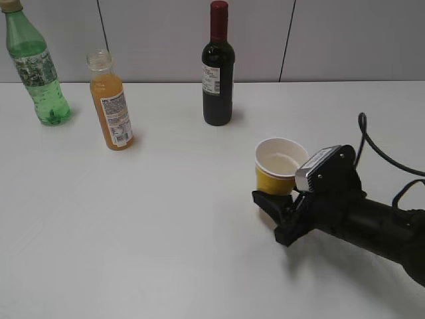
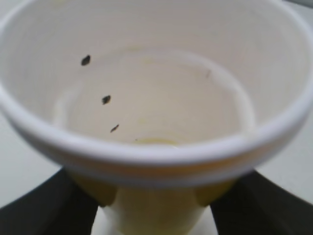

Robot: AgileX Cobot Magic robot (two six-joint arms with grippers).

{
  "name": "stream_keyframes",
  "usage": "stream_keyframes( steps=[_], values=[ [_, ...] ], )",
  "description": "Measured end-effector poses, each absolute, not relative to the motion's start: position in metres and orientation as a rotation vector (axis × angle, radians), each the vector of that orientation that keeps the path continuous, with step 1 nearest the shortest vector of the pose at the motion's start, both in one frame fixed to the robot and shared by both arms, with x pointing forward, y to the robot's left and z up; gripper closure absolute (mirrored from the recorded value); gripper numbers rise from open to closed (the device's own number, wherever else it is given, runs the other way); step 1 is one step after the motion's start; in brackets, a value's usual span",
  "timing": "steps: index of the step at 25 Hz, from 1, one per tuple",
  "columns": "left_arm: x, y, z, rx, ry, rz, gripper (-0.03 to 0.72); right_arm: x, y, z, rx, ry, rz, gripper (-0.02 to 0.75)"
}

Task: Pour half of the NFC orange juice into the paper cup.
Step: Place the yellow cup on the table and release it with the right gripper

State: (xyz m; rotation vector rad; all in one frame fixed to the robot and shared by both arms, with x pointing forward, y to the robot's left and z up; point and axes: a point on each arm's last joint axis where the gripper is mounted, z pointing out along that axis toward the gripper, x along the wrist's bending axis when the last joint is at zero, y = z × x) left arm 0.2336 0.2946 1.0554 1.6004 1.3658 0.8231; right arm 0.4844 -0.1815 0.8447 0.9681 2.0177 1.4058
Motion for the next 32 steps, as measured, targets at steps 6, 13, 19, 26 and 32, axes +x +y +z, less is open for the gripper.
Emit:
stream_keyframes(
  steps=[6,13,19,26,32],
  values=[
    [0.234,0.295,1.055,1.600,1.366,0.823,0.251,0.500,-0.148,0.860,0.570,2.113,1.614,0.280],
    [0.234,0.295,1.055,1.600,1.366,0.823,0.251,0.517,-0.112,0.870,0.390,2.132,1.787,0.280],
    [0.234,0.295,1.055,1.600,1.366,0.823,0.251,0.525,-0.082,0.858,0.287,2.196,1.878,0.280],
    [0.234,0.295,1.055,1.600,1.366,0.823,0.251,0.542,-0.056,0.845,0.254,2.261,1.879,0.280],
    [0.234,0.295,1.055,1.600,1.366,0.823,0.251,0.552,-0.046,0.832,0.269,2.324,1.859,0.281]
  ],
)
